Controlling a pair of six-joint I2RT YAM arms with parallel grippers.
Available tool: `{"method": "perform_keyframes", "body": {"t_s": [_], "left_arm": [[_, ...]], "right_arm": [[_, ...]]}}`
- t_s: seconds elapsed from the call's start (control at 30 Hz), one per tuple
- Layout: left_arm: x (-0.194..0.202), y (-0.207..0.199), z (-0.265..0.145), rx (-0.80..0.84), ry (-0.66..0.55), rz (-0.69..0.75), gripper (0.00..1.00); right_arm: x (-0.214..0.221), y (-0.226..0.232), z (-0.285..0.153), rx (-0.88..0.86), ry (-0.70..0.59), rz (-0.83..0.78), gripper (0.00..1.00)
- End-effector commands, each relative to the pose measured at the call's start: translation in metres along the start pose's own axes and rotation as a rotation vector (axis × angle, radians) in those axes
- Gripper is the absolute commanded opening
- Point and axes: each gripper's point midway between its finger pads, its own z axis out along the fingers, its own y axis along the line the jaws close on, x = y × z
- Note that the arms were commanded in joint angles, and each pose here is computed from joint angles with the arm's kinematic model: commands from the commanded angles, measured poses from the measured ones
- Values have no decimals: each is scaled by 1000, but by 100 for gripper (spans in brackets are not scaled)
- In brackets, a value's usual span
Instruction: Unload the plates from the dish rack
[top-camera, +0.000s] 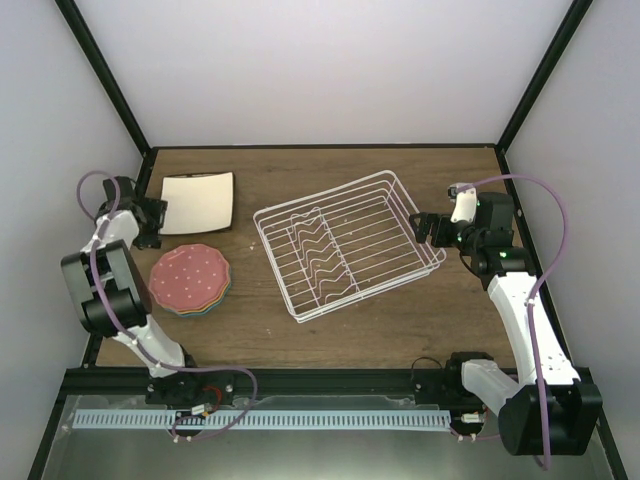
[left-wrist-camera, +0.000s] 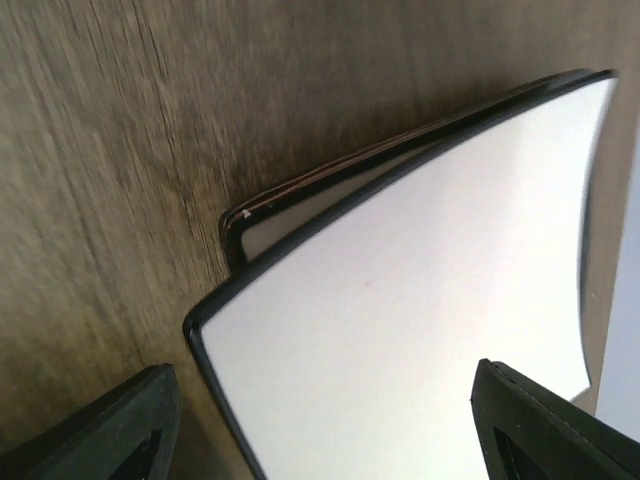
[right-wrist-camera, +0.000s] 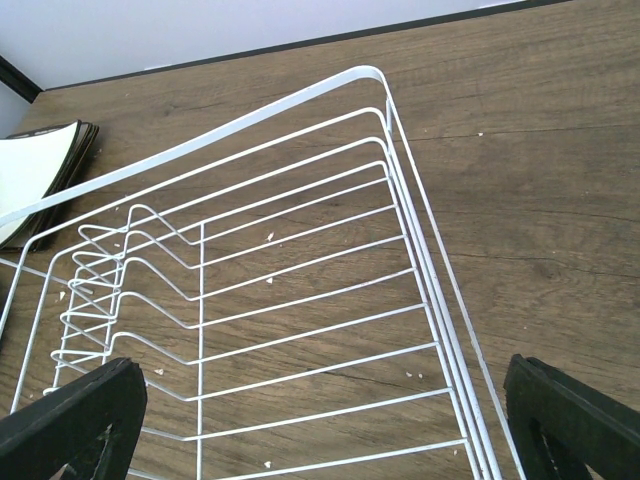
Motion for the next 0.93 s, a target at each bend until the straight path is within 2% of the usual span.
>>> {"method": "perform_keyframes", "body": {"t_s": [0.0, 0.4, 0.7, 0.9], "left_arm": [[-7, -1, -41, -6, -90, 135, 82], [-5, -24, -112, 59, -208, 519, 85], [36, -47, -169, 152, -303, 853, 86], [60, -54, -185, 205, -325, 978, 87]], "right_arm": [[-10, 0, -4, -2, -35, -2, 100], [-14, 0, 11, -32, -47, -8, 100], [-11, -2, 25, -62, -50, 2, 100], [-8, -5, 28, -56, -50, -8, 100]]}}
